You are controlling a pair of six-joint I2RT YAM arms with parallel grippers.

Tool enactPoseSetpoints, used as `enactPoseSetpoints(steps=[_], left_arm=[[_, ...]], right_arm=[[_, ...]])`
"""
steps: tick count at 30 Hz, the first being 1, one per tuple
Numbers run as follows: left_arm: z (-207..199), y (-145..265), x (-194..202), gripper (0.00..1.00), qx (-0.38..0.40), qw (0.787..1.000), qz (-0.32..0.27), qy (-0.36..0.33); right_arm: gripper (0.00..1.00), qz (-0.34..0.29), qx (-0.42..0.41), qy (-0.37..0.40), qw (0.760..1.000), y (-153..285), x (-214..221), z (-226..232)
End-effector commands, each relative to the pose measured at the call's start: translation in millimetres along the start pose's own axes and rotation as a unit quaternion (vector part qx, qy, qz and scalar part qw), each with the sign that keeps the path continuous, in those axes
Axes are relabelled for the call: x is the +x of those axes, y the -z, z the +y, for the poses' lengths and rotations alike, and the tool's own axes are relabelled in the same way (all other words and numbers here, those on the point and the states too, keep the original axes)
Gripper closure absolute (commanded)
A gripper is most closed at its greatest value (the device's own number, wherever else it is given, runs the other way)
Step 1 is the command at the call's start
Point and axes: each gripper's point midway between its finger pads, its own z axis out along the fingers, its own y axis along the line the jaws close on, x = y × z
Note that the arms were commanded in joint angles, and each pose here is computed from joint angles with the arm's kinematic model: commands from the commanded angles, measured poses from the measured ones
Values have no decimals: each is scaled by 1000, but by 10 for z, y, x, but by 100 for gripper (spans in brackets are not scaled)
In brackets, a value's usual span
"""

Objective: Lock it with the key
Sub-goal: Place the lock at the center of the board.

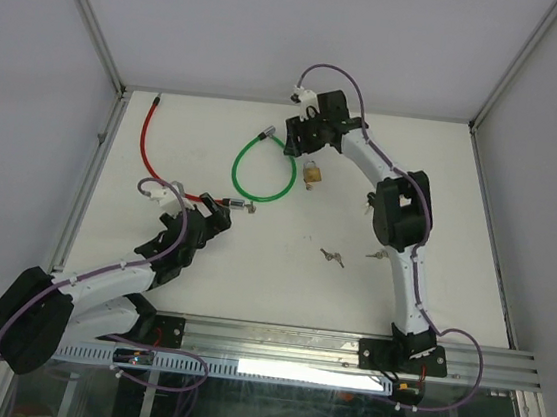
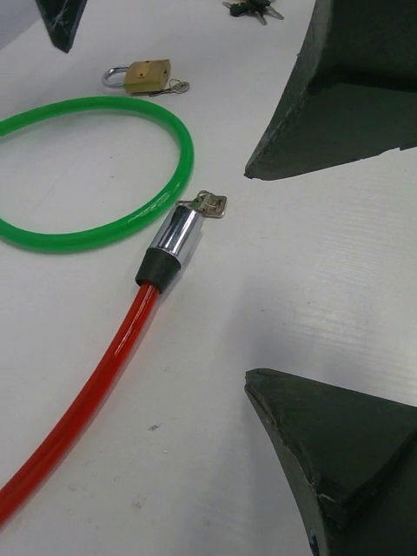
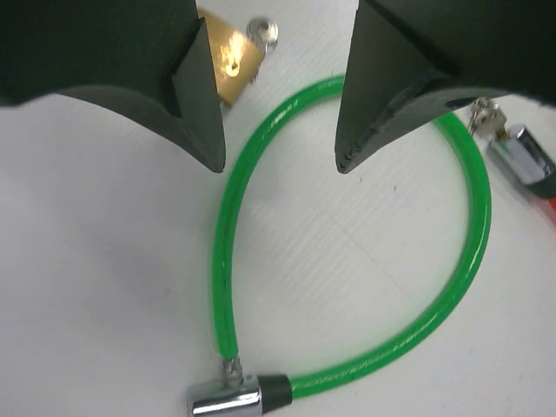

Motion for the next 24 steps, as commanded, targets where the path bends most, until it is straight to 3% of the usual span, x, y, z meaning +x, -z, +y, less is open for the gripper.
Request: enactPoseSetpoints(steps=[1, 8, 13, 17, 20, 24], left_arm=[[-228, -79, -249, 6, 3, 999, -31, 19], [-461, -196, -341, 4, 9, 999, -24, 21], [-726, -318, -316, 9, 18, 998, 18, 52], [-658, -435, -286, 19, -50, 996, 32, 63], [-570, -474, -268, 26, -73, 994, 23, 79], [-476, -514, -295, 52, -85, 991, -3, 104]], right_arm=[[44, -101, 26, 106, 989, 968, -742, 275], [43, -149, -130, 198, 960, 1991, -468, 1240], [43, -126, -198, 193, 953, 2440, -35, 1588], [43, -119, -232, 163, 952, 2622, 312, 1638], [43, -160, -225, 138, 951, 2725, 416, 1455], [43, -171, -229, 117, 951, 2744, 459, 1358]])
